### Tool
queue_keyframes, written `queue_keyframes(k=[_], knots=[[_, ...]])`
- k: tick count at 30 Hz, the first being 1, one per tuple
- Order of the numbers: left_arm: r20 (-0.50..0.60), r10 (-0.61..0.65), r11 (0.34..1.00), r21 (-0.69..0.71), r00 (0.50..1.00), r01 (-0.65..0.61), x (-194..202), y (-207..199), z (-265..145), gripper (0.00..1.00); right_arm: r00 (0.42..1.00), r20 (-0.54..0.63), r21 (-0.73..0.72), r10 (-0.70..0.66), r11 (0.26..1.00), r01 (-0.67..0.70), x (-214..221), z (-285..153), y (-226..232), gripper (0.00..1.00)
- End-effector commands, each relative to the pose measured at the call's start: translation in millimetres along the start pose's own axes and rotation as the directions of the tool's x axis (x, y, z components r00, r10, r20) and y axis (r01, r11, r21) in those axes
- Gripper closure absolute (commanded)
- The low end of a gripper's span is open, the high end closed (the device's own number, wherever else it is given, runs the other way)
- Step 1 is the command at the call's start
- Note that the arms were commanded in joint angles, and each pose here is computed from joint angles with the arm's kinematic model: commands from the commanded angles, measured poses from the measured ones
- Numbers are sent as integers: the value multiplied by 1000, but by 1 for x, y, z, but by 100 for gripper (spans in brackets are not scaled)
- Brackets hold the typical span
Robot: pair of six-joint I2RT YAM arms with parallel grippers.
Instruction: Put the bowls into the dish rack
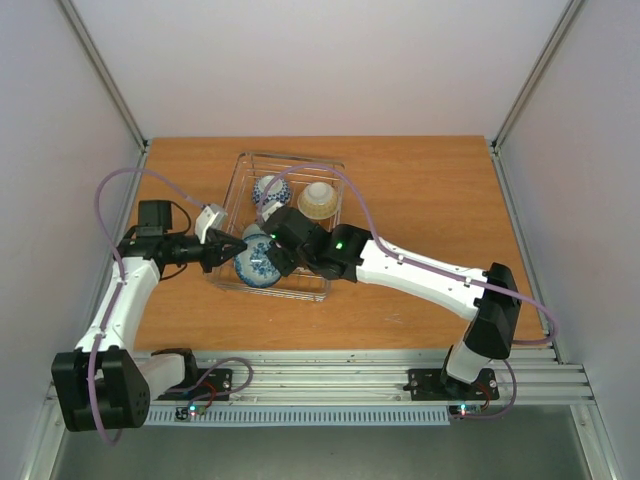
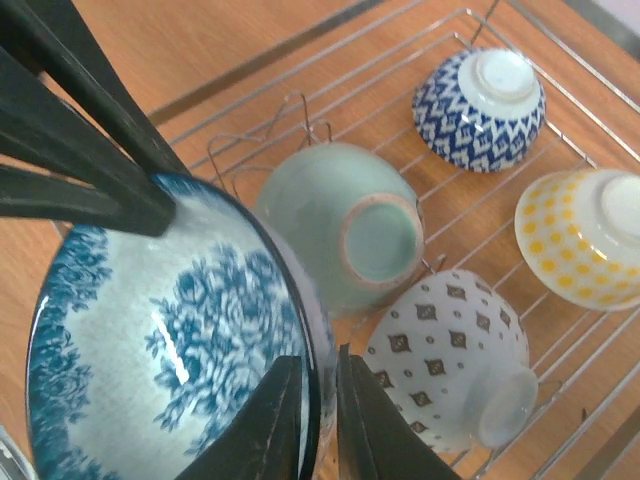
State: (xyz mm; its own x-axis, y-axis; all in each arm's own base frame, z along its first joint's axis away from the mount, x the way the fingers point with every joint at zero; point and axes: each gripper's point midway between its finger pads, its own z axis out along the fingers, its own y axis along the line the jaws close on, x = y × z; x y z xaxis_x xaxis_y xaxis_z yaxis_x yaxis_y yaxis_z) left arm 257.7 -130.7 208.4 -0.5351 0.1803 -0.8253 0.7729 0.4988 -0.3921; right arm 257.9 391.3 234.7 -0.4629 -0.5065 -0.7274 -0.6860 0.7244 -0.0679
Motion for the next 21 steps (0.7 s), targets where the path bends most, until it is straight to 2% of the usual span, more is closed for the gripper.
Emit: queue_keyframes(k=[1,7,9,11,13,15,18,21], knots=[[30,19,999,36,999,-20,-13,-6,0,100,984,174,-11,31,1000,-29,-46,-32,-6,86],[32,7,998,55,999,-9,-15,-8,0,100,976,214,12,48,999,-52,-47,-42,-14,76],[33,8,998,57,999,-10,-16,-8,-1,100,971,231,13,64,998,-69,-46,-48,-19,66],[36,13,998,59,999,-15,-17,-10,-1,99,966,233,-13,113,994,-113,-39,-49,-23,52],[44,19,998,58,999,-22,-18,-12,-3,100,951,236,-120,198,977,-173,-35,-56,-24,40],[51,21,998,61,998,-24,-19,-13,-4,99,929,213,-234,302,939,-252,-27,-56,-28,33],[55,21,997,68,998,-24,-20,-15,-5,100,888,166,-399,428,853,-337,-21,-56,-29,25],[57,21,997,75,998,-26,-20,-15,-5,100,865,90,-513,494,767,-384,-13,-51,-17,17]])
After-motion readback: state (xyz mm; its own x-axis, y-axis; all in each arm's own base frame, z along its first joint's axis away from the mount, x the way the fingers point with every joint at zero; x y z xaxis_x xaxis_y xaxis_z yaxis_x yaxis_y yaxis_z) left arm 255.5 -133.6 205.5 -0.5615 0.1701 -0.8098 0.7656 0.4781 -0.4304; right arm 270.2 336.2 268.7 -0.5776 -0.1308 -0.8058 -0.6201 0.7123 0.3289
